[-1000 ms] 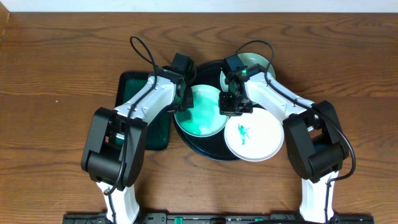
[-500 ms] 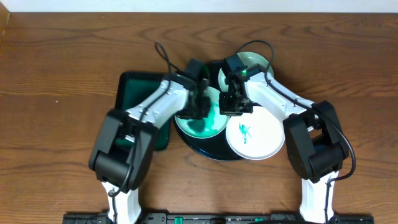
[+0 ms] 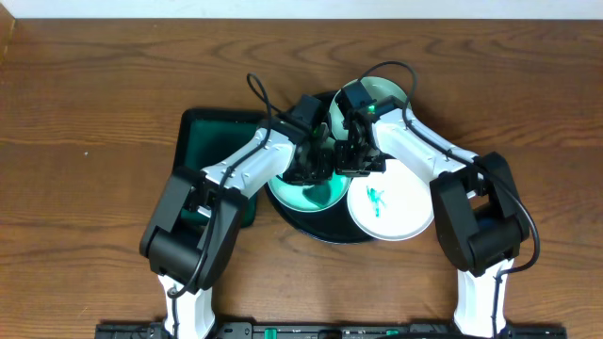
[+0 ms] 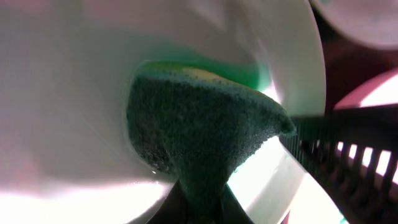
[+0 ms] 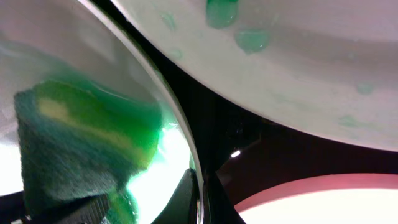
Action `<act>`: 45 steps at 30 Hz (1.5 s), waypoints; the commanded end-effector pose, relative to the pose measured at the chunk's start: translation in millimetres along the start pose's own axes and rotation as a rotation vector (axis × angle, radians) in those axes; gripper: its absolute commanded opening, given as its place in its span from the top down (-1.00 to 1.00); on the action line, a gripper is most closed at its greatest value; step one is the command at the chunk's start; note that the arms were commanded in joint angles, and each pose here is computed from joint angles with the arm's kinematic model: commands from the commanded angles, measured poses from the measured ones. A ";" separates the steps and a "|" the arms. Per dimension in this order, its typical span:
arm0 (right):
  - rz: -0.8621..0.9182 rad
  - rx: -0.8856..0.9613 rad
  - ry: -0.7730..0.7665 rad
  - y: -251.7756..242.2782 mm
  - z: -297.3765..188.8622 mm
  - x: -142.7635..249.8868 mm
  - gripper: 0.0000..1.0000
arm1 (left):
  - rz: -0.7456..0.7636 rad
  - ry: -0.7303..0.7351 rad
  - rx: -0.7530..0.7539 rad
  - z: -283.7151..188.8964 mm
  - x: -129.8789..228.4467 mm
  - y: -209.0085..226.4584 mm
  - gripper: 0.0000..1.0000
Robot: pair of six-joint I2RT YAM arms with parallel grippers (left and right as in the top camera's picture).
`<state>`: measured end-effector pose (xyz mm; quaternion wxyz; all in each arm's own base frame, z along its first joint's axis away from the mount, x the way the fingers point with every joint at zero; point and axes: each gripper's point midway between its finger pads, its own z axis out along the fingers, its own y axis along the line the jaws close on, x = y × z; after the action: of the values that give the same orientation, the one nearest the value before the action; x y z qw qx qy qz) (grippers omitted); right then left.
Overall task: Clean dirty plates on tray and stack at the side
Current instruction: 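Scrub the left plate's surface with the sponge in the left gripper, then return the sponge with the left gripper to the dark tray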
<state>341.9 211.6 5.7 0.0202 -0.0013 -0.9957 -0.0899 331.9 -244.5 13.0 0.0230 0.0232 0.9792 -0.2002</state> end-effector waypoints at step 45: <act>-0.050 -0.018 0.048 9.6 14.9 13.2 0.98 | -0.249 -0.401 -0.438 -165.7 -28.6 70.3 0.86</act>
<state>337.6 224.7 6.8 0.0237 0.0093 -0.9938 -0.1079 358.1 -129.8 112.1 0.1694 -0.1375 0.9759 0.0066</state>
